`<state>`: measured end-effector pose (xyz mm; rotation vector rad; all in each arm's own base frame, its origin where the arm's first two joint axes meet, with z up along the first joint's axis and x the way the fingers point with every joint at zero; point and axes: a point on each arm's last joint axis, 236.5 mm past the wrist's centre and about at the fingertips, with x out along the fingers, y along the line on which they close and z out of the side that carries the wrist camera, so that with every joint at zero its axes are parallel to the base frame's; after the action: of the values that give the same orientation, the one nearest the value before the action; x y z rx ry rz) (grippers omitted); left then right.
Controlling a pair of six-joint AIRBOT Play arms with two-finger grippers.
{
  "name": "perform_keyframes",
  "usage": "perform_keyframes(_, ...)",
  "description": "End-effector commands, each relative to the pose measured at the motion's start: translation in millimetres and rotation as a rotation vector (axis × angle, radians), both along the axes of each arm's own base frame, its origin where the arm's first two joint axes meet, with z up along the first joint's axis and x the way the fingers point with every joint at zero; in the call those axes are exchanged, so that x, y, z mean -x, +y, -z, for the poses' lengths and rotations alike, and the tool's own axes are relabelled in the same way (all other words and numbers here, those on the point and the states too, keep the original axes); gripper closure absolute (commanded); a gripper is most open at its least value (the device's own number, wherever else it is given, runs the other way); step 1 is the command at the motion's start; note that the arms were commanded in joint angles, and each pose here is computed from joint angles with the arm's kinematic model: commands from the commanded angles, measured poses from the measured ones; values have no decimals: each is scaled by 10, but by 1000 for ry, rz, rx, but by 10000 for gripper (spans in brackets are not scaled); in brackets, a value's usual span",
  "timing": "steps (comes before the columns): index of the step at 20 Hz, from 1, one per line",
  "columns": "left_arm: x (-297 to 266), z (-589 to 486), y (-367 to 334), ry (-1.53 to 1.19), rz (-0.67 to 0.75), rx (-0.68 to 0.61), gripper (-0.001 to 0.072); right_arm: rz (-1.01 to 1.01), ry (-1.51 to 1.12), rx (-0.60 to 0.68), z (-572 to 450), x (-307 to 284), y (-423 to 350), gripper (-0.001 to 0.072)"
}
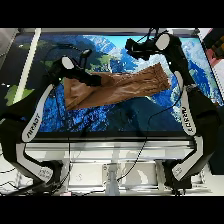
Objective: Fold the clothes and pants, and hang the long-sleeved shirts on hangers.
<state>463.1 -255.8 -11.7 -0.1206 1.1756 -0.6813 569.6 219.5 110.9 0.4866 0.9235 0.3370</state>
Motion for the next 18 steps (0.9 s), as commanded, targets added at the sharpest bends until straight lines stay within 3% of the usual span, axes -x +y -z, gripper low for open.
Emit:
perform_keyframes(1,94,126,-140,12,52,-16,125,-14,11,51,-3,56,-196,676)
perform_keyframes(6,-106,-219,366,-60,-23,-44,107,-25,8,66,10,63,-207,675)
perform_keyframes(9,-236,-458,1283,-115,-120,-184,212,-55,4,98,36,88,-220,675)
perform_keyframes(11,-81,-397,1959,-21,-183,-264,232,-66,-3,108,39,89,-224,675)
perform_keyframes(15,146,-96,2725,129,-359,-119,206,-71,-7,113,40,87,-226,676)
perform_keyframes(16,208,-2,2802,162,-383,-62,102,-72,-8,115,39,86,-227,675)
perform_keyframes(18,259,148,2869,214,-428,37,60,-68,-17,114,27,68,-229,675)
